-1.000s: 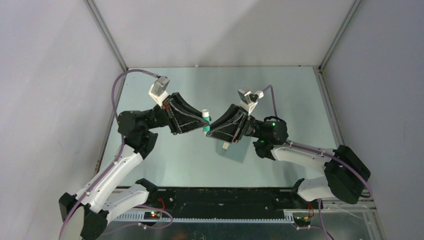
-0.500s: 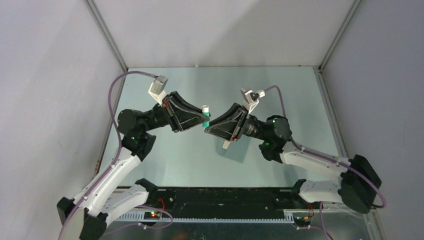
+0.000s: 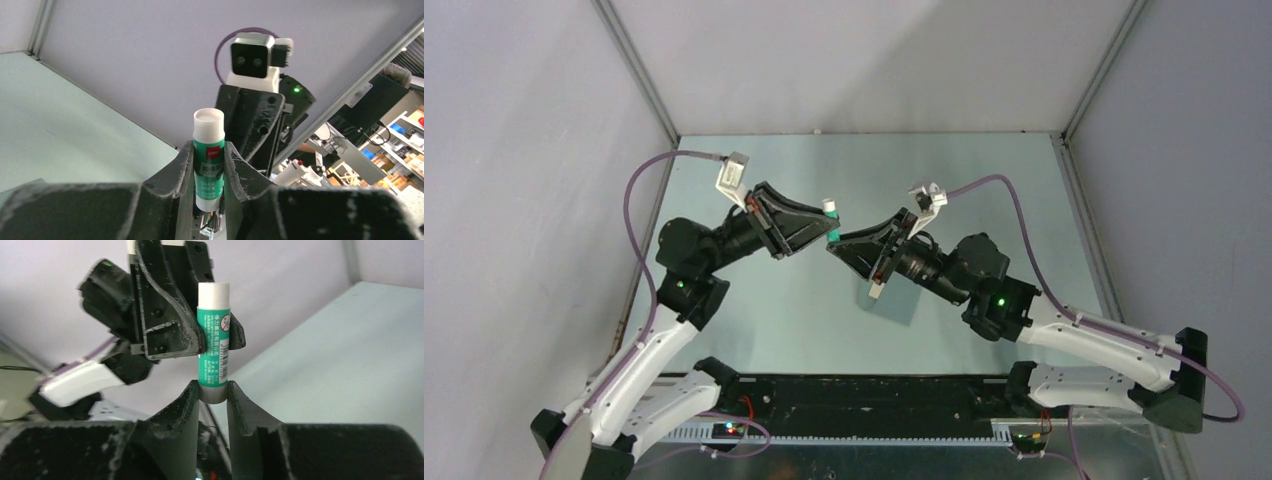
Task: Place the letter into the envelope and seal it
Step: Unscrew the solid glue.
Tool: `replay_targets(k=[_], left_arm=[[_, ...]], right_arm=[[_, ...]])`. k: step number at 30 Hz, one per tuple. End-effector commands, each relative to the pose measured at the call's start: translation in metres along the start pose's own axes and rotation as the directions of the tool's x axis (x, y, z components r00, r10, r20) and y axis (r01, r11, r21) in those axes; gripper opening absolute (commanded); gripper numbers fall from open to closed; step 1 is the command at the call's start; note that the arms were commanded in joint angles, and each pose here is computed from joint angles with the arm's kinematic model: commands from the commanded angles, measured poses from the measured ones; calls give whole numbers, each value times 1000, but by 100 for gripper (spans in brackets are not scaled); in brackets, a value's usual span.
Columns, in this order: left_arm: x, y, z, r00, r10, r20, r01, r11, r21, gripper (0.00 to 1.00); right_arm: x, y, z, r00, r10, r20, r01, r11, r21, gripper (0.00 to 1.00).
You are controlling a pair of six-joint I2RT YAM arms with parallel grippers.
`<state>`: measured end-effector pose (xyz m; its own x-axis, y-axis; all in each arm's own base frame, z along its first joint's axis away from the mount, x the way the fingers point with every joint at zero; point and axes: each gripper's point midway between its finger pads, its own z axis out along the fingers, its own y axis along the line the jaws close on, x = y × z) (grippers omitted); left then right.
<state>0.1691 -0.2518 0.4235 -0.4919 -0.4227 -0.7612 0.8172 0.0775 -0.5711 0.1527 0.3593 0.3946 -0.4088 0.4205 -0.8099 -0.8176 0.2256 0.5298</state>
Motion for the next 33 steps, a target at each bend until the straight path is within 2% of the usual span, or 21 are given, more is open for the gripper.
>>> replay_targets(k=[1, 5, 9, 12, 21, 23, 24, 25, 26, 28, 29, 30, 31, 32, 33], left_arm=[[-3, 14, -1, 999, 27, 23, -25, 997, -72, 0], [-4, 18, -4, 999, 38, 34, -35, 994, -103, 0], [-4, 20, -5, 998, 42, 36, -37, 993, -116, 0], [-3, 20, -6, 999, 41, 35, -37, 992, -119, 0], [-3, 21, -7, 998, 42, 40, -37, 991, -128, 0], [-5, 21, -7, 998, 45, 45, -39, 991, -129, 0], [-5, 20, -7, 998, 46, 46, -40, 991, -130, 0], [-6, 20, -7, 998, 48, 48, -41, 991, -130, 0], [-7, 20, -7, 998, 48, 50, -42, 991, -130, 0], [-9, 18, -6, 997, 52, 54, -45, 991, -126, 0], [-10, 17, -6, 997, 52, 55, -45, 991, -124, 0], [-11, 16, -6, 997, 53, 59, -45, 992, -119, 0], [-12, 14, -5, 996, 54, 64, -47, 993, -112, 0], [-13, 12, -5, 997, 46, 66, -39, 994, -106, 0], [-14, 10, -4, 996, 47, 70, -41, 995, -96, 0]], right_arm=[[-19, 0, 7, 984, -177, -5, 175, 969, 173, 0], [-17, -16, 12, 969, -240, -61, 246, 906, 346, 0], [-16, -21, 14, 949, -301, -98, 313, 848, 428, 0], [-19, -21, 15, 923, -363, -126, 378, 798, 468, 0], [-32, -17, 11, 877, -459, -143, 457, 702, 547, 0], [-33, -15, 7, 878, -457, -146, 459, 712, 532, 17], [-30, -12, 8, 879, -453, -147, 461, 733, 500, 35], [-31, -10, 2, 887, -442, -131, 447, 753, 483, 43], [-29, -3, 4, 898, -425, -114, 431, 797, 423, 56], [-26, 8, -1, 938, -341, -68, 345, 891, 295, 63], [-33, 2, -9, 964, -266, -16, 261, 926, 273, 64], [-24, 19, -14, 976, -217, -10, 217, 969, 117, 64], [-32, 12, -17, 990, -137, 23, 135, 986, 95, 64], [-27, 26, -25, 995, -99, 23, 99, 994, -42, 64], [-34, 19, -28, 999, -27, 39, 29, 998, -56, 64]])
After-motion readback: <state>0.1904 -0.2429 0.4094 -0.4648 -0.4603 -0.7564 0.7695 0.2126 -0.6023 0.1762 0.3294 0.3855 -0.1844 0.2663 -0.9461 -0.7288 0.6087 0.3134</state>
